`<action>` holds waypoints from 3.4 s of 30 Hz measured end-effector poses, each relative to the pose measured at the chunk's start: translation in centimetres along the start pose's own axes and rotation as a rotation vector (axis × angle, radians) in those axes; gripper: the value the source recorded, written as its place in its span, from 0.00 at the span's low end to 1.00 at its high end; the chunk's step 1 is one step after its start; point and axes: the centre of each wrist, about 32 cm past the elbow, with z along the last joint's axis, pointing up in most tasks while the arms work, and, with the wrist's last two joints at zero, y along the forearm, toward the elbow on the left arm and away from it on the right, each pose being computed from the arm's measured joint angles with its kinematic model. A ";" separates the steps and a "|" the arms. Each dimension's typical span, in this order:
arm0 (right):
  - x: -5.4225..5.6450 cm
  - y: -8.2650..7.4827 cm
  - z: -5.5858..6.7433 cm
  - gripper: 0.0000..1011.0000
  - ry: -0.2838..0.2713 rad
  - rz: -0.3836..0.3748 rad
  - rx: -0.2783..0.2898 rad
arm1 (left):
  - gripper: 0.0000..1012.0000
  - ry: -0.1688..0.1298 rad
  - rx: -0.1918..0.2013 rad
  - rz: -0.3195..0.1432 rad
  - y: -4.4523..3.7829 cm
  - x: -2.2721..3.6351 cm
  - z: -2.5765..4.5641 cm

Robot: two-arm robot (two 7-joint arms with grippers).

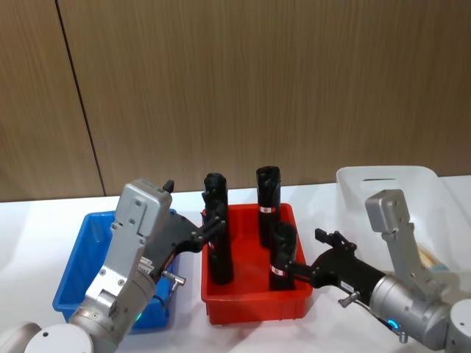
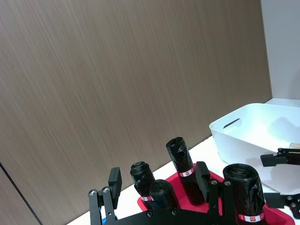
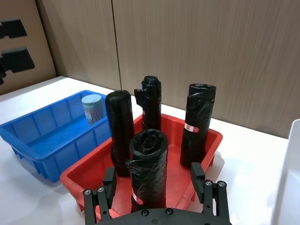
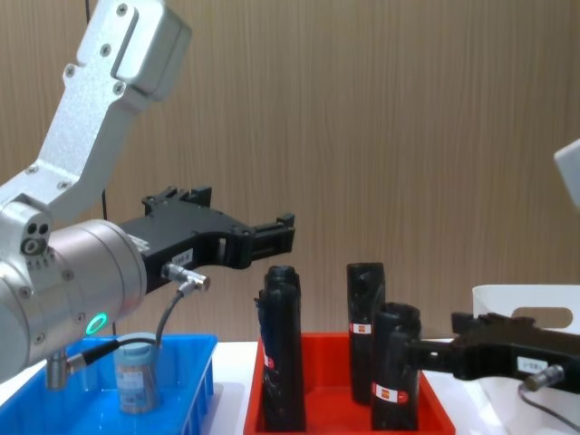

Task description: Pick the cotton swabs from the blue box and place them into the white box.

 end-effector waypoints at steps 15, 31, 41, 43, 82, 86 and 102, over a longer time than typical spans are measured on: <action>0.0 2.3 -0.2 0.99 -0.001 0.030 -0.023 | 0.99 0.000 0.000 0.000 0.00 0.00 0.00; 0.2 4.0 -0.1 0.85 0.004 0.029 -0.033 | 0.99 0.000 0.000 0.000 0.00 0.00 0.00; 0.2 4.6 0.0 0.53 0.003 0.029 -0.031 | 0.99 0.000 0.000 0.000 0.00 0.00 0.00; 0.2 4.6 0.0 0.49 0.002 0.029 -0.030 | 0.99 0.000 0.000 0.000 0.00 0.00 0.00; 3.1 1.9 8.0 0.36 -0.011 -0.080 0.186 | 0.99 0.000 0.000 0.000 0.00 0.00 0.00; 3.8 1.6 8.6 0.36 -0.029 -0.117 0.200 | 0.99 0.000 0.000 0.000 0.00 0.00 0.00; 7.7 0.7 8.3 0.36 -0.065 -0.255 0.176 | 0.99 0.000 0.000 0.000 0.00 0.00 0.00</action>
